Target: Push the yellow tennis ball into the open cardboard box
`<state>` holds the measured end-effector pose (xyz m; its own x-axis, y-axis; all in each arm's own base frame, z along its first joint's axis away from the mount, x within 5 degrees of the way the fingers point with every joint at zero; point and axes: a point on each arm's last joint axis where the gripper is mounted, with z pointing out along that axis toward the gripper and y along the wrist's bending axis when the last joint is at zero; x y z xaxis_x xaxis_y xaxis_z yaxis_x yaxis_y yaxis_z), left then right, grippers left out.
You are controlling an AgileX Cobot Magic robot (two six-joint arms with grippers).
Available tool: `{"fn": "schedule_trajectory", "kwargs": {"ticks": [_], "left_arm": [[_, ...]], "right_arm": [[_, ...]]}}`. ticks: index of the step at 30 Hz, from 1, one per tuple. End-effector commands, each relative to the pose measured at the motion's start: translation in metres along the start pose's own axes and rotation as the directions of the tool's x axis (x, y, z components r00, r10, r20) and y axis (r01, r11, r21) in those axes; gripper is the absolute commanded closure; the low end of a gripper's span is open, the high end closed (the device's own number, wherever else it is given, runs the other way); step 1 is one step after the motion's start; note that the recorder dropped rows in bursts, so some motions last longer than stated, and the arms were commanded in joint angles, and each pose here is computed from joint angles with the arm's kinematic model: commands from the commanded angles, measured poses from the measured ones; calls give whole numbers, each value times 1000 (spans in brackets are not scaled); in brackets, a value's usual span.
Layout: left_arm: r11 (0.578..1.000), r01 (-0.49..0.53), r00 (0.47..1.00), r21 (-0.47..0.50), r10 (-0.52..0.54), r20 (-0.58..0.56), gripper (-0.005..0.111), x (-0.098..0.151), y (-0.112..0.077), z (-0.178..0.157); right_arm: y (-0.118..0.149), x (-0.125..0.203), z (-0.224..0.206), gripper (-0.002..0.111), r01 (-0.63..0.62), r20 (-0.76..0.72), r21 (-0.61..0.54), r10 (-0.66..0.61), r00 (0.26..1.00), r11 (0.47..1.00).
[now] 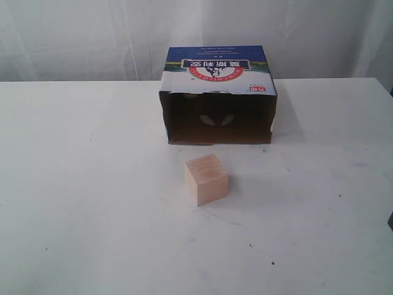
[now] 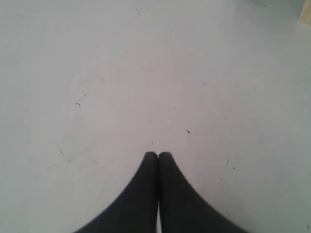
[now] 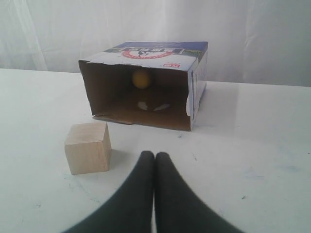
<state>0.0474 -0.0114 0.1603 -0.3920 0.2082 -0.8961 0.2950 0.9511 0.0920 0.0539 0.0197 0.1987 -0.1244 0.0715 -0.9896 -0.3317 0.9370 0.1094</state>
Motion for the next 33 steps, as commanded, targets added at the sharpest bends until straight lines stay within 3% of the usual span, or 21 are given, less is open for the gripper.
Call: {"fn": "schedule_trajectory", "kwargs": {"ticks": [1, 3, 33], "left_arm": [[1000, -5, 1000, 5, 5, -16, 107, 3, 0, 0], [1000, -5, 1000, 5, 5, -16, 107, 3, 0, 0], [1000, -5, 1000, 5, 5, -16, 107, 3, 0, 0]], "right_arm": [[-1, 3, 0, 108, 100, -21, 5, -100, 995, 995], [-1, 3, 0, 108, 158, -20, 4, -158, 987, 987], [0, 4, -1, 108, 125, -27, -2, -125, 992, 992]]}}
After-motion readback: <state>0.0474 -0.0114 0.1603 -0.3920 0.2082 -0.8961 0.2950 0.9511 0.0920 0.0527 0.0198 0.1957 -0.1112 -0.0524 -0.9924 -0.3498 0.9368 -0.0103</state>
